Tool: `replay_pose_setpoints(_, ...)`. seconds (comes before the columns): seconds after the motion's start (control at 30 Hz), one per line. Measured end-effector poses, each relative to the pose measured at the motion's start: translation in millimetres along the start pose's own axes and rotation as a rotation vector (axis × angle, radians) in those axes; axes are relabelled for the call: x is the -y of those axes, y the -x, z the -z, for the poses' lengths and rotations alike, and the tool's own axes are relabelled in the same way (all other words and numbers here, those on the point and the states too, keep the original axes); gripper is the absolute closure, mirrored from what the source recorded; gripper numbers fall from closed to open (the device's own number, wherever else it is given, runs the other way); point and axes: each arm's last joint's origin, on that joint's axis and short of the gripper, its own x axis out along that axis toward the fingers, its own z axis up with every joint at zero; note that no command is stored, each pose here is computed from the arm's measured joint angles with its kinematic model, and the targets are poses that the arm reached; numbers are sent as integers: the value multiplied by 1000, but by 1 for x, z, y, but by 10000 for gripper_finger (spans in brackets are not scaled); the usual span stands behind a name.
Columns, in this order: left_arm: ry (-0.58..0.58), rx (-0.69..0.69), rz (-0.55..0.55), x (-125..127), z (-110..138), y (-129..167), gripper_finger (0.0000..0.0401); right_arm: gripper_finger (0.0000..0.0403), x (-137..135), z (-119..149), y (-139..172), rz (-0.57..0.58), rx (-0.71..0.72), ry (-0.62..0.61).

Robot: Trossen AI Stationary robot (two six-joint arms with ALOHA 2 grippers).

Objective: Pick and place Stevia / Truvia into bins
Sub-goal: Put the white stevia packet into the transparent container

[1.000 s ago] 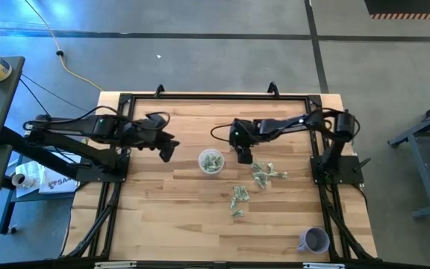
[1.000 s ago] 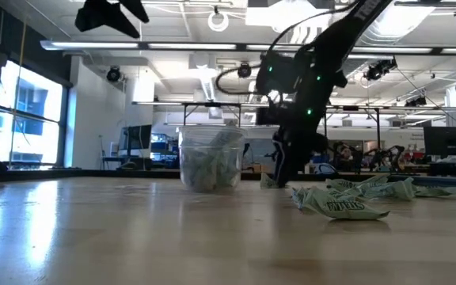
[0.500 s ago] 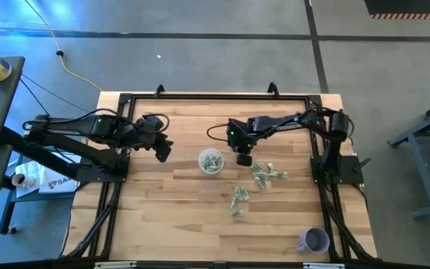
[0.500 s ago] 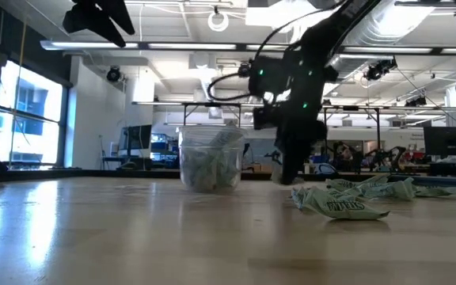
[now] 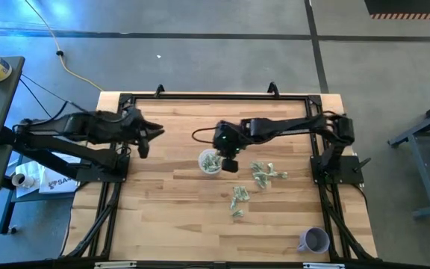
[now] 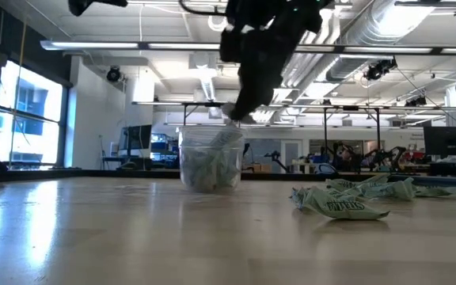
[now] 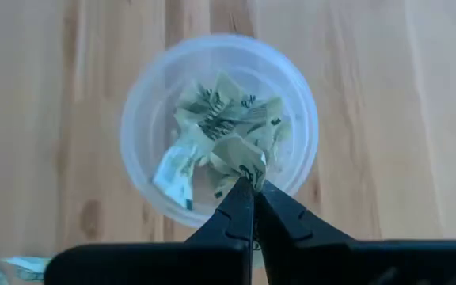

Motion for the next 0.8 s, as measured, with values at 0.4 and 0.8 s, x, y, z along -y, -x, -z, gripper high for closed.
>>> replay_pose_setpoints(0.4, 94, 78, 38, -45, 101, 6, 375, 392, -2, -28, -37, -88, -108, -13)
replay_pose_setpoints(0.8, 249, 172, -20, -69, 126, 27, 261, 391, -1, -34, -50, -33, -146, -30)
